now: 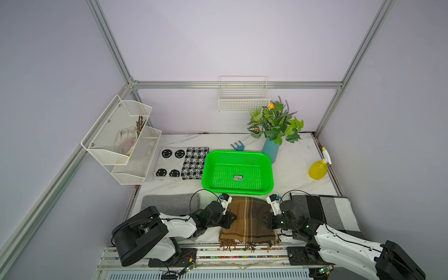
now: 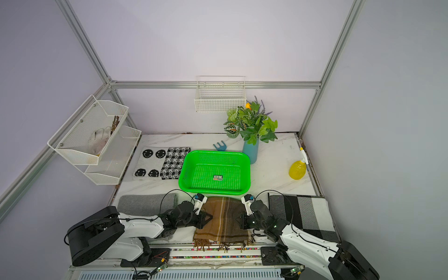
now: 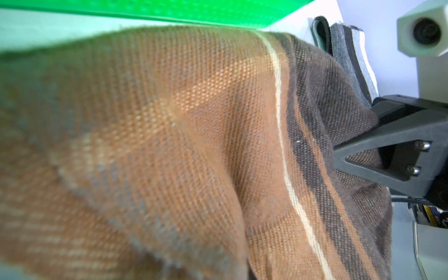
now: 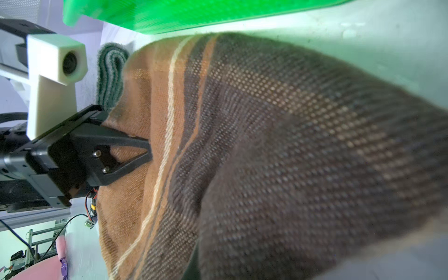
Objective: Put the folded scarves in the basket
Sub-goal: Pick up the scarf at the center of the board, then place the scarf in the basket.
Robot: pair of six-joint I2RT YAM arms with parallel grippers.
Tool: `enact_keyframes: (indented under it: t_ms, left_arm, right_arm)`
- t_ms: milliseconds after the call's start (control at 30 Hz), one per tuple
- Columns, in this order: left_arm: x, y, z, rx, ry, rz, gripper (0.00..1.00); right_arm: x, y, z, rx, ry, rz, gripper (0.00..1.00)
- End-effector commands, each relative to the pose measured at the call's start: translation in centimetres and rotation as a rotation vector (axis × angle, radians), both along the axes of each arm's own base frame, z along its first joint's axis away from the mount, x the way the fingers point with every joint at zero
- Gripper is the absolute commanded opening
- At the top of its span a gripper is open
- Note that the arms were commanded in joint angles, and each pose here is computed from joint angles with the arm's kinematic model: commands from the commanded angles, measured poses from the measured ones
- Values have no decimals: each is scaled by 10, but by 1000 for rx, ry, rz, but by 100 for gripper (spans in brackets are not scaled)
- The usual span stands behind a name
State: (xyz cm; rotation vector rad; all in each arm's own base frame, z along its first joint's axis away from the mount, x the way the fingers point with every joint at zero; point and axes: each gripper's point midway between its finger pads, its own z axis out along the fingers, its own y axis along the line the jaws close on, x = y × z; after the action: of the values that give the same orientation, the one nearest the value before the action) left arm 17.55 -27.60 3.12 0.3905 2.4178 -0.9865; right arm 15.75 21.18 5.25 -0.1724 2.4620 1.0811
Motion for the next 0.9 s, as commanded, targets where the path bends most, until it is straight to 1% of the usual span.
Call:
enact_keyframes:
  t_ms: [0,67,100,233,300,433,633,700,800,867]
  left_arm:
    - [-2,-11,24,-24,-49,-26,0]
    - [-1,-13,35,34,-119,-26,0]
    - [-2,-15,40,47,-135,-32,0]
    - [-7,-25,72,11,-179,-56,0]
    - [-3,-24,93,-3,-215,-47,0]
    - [4,-16,145,-35,-307,-11,0]
    - [12,-14,203,-73,-402,18,0]
    - [17,-11,222,-74,-445,41,0]
    - [37,4,247,-51,-519,143,0]
    - [51,12,258,-57,-526,180,0]
  right_arm:
    - [1,10,34,65,-70,23,0]
    - [2,7,49,56,-104,12,0]
    - [3,6,56,58,-117,8,0]
    - [2,6,79,56,-150,23,0]
    - [3,8,91,71,-163,31,0]
    - [6,9,121,81,-219,35,0]
    - [18,12,189,135,-347,14,0]
    - [25,15,208,145,-388,7,0]
    - [39,25,234,157,-436,2,0]
    - [50,34,244,142,-453,1,0]
